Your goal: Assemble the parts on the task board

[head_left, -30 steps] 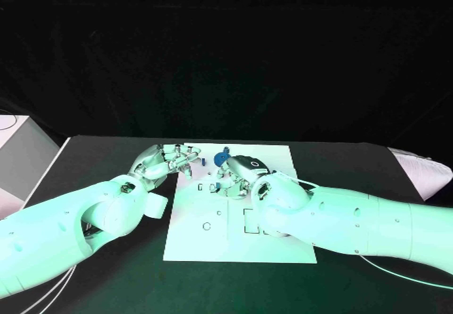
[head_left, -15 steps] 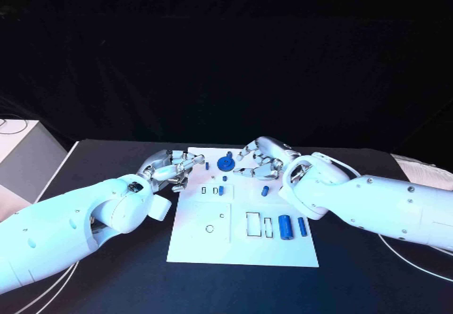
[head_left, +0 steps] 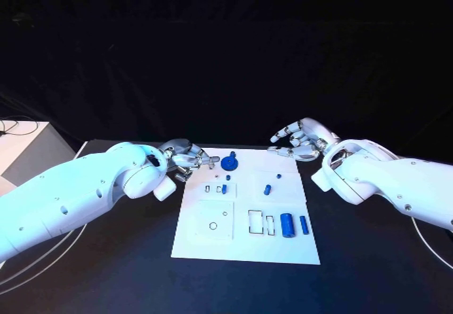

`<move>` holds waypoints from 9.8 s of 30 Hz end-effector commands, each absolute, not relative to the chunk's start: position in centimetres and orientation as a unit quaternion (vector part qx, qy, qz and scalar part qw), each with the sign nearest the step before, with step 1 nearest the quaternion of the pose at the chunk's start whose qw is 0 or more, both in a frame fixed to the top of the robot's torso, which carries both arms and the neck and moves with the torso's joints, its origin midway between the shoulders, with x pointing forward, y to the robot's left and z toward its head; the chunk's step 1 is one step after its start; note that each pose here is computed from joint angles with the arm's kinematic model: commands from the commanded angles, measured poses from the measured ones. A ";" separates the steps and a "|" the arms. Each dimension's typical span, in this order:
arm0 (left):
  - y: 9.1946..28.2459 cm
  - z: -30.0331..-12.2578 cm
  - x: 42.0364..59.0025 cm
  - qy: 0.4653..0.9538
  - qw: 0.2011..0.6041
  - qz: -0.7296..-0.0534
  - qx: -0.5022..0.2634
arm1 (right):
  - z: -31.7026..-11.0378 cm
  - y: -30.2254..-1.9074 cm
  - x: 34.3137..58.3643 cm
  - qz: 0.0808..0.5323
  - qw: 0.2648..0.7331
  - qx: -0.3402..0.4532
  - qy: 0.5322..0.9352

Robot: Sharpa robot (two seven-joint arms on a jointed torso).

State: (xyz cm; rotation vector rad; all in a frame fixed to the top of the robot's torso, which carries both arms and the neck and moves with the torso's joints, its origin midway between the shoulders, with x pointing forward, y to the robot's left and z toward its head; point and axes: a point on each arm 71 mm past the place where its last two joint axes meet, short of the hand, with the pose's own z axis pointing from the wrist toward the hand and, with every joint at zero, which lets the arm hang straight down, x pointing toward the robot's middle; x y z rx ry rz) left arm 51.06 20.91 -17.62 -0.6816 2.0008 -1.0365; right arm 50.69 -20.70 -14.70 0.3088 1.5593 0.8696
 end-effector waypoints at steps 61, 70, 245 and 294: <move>13.0 -19.4 55.6 0.929 0.323 -0.170 -0.058 | -15.1 -20.8 51.1 0.380 0.598 0.130 0.694; 12.8 -19.7 55.5 0.932 0.317 -0.169 -0.055 | -15.1 -20.6 51.0 0.377 0.603 0.118 0.693; 13.7 -21.3 54.3 0.909 0.387 -0.148 -0.040 | -16.1 -25.6 52.9 0.433 0.586 0.319 0.605; 14.0 -21.4 54.0 0.916 0.374 -0.143 -0.027 | -16.6 -25.4 53.0 0.433 0.585 0.319 0.607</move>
